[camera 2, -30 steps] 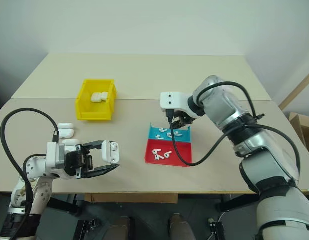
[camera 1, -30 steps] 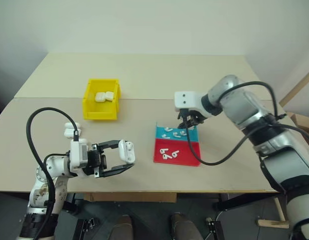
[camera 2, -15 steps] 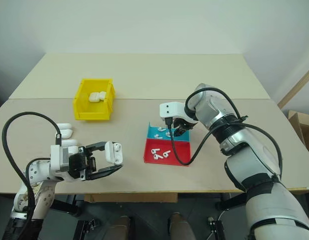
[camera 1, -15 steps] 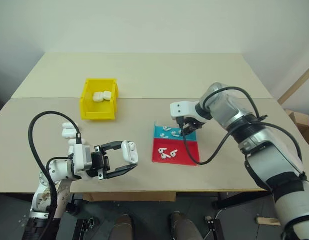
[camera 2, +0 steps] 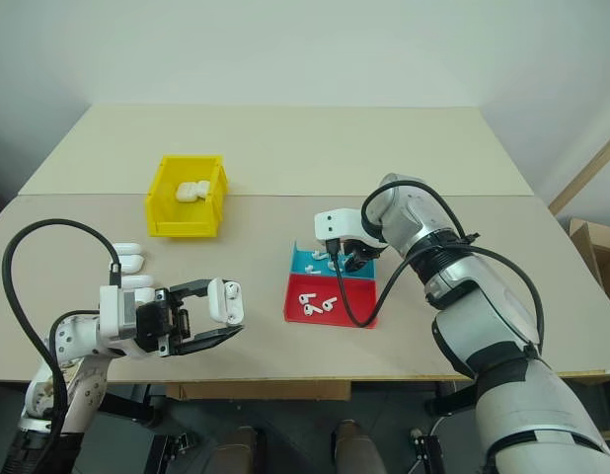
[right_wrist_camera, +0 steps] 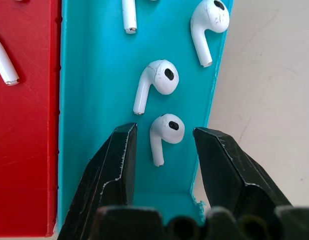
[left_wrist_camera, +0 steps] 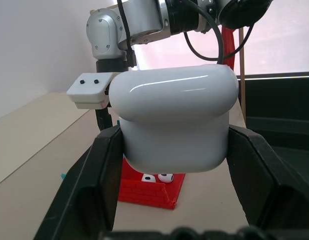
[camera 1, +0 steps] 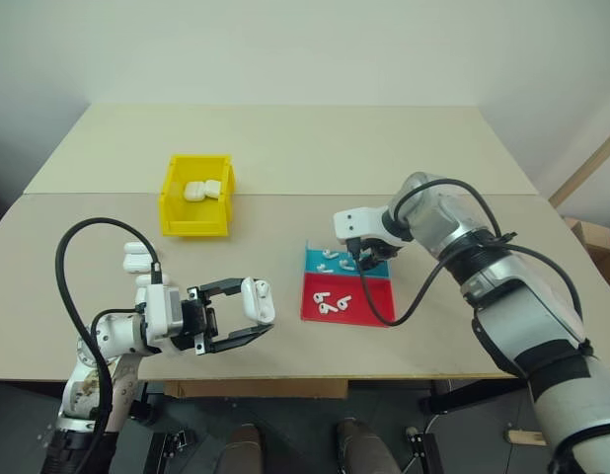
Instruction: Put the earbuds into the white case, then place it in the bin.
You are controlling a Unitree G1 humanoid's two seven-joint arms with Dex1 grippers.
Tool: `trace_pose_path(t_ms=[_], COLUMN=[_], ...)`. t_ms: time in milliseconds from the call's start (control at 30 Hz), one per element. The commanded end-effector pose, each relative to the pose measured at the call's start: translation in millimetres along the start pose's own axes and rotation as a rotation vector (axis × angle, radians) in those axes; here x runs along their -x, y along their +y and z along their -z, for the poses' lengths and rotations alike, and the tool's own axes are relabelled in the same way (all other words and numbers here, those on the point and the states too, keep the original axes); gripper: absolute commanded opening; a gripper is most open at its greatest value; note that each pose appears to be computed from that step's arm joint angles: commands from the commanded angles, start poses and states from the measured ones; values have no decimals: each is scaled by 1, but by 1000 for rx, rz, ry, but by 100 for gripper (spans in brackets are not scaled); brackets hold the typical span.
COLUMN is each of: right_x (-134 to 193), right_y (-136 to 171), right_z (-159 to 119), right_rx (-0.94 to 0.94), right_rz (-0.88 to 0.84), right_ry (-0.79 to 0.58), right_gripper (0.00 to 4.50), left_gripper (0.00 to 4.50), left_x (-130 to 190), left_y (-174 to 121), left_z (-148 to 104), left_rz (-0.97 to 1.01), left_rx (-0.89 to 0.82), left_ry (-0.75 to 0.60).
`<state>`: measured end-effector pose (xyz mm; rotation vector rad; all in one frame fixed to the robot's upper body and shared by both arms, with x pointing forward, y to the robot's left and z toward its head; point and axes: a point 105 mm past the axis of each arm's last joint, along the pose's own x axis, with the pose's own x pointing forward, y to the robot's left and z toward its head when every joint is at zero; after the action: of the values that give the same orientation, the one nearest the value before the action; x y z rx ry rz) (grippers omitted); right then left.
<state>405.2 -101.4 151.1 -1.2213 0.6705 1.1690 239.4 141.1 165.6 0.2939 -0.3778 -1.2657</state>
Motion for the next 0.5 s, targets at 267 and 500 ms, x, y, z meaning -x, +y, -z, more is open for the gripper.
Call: trace_pose_path(t_ms=[267, 500], right_x=[5, 3], right_y=[-6, -6], right_z=[-3, 0], right_rx=[9, 13], right_rz=[32, 31], right_ry=[-13, -3], right_gripper=[222, 222], left_gripper=[280, 280], left_x=[-3, -3], left_y=[2, 2], left_z=[-10, -9], left_rz=[12, 10], left_rx=[-44, -41], left_ry=[-29, -32])
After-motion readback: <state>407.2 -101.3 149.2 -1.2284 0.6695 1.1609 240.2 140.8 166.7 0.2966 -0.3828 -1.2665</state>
